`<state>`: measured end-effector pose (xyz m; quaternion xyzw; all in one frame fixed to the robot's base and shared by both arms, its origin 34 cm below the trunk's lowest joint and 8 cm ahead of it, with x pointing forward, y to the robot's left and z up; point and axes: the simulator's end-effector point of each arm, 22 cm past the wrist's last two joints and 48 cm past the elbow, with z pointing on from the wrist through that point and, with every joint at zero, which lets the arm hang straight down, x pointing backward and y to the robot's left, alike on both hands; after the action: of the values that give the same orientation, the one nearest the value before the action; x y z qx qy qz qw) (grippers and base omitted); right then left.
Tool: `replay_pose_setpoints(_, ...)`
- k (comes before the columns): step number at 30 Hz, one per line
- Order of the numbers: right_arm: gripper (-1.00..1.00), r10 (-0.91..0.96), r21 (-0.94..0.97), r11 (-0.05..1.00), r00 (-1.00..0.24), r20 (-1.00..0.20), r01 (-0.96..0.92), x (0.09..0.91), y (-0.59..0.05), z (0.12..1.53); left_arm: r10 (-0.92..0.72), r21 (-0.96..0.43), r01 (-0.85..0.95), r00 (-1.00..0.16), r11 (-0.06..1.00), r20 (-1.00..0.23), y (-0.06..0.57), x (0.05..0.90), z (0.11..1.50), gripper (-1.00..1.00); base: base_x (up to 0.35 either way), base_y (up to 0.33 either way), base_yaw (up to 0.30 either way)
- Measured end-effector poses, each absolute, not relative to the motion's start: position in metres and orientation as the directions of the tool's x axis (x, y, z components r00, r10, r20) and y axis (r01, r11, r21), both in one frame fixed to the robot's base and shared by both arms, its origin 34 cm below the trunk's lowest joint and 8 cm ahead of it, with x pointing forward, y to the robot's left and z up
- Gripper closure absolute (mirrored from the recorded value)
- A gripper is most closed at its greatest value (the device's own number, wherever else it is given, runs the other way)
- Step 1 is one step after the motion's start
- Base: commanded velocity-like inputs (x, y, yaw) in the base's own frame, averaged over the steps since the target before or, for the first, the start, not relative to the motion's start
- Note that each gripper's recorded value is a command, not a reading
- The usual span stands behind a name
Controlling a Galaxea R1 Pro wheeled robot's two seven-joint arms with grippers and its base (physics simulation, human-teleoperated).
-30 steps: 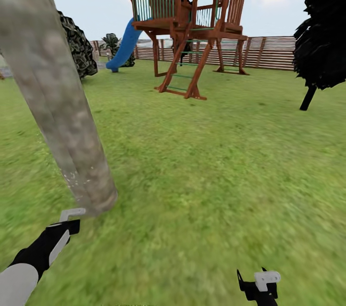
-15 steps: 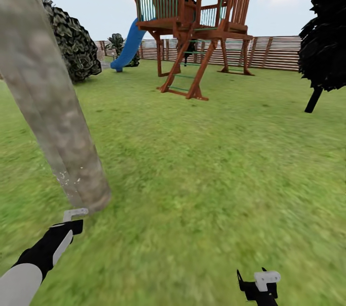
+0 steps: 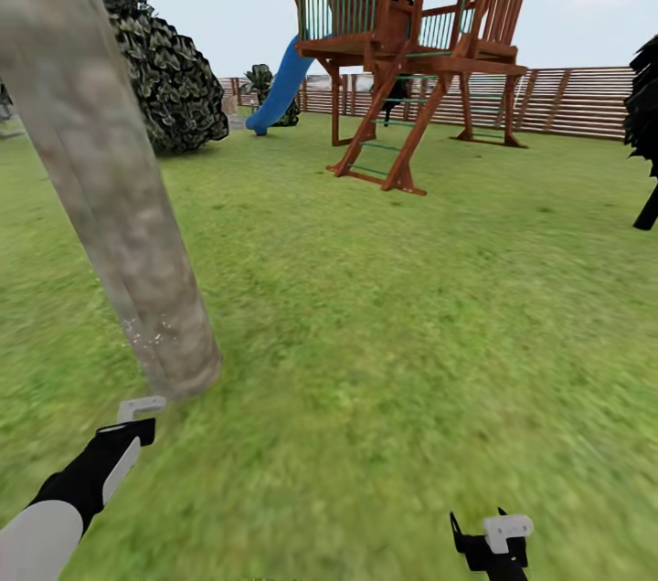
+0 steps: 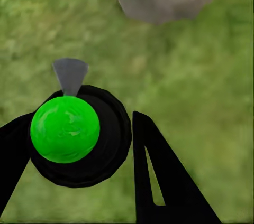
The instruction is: In the garden, pick up the pesticide atomizer on the floor and spray pesticide onto both trees until each tree trunk is fully covered.
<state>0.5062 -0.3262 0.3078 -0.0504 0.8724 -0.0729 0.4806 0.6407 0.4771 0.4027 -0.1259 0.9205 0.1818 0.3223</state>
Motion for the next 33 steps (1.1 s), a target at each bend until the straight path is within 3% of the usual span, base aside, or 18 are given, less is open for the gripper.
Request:
replay_pose_setpoints(5,-1.00,-0.158,-0.175,0.984,-0.533,-0.831,-0.019,0.5063,-0.3252,0.3078,-0.115,0.254,-0.344,-0.767,0.904,-0.631,0.4748,0.6384,0.3994,1.00,0.095,-0.266,0.231)
replay_pose_setpoints(17,-1.00,-0.158,-0.175,0.984,-0.532,-0.832,-0.020,0.5062,-0.3251,0.3079,-0.119,0.250,-0.346,-0.767,0.904,-0.630,0.4733,0.6383,0.3988,1.00,0.178,-0.240,0.019)
replay_pose_setpoints(33,-1.00,-0.158,-0.175,0.984,-0.533,-0.831,-0.020,0.5063,-0.3250,0.3077,-0.118,0.251,-0.346,-0.768,0.904,-0.630,0.4735,0.6383,0.3986,1.00,0.121,-0.248,0.265)
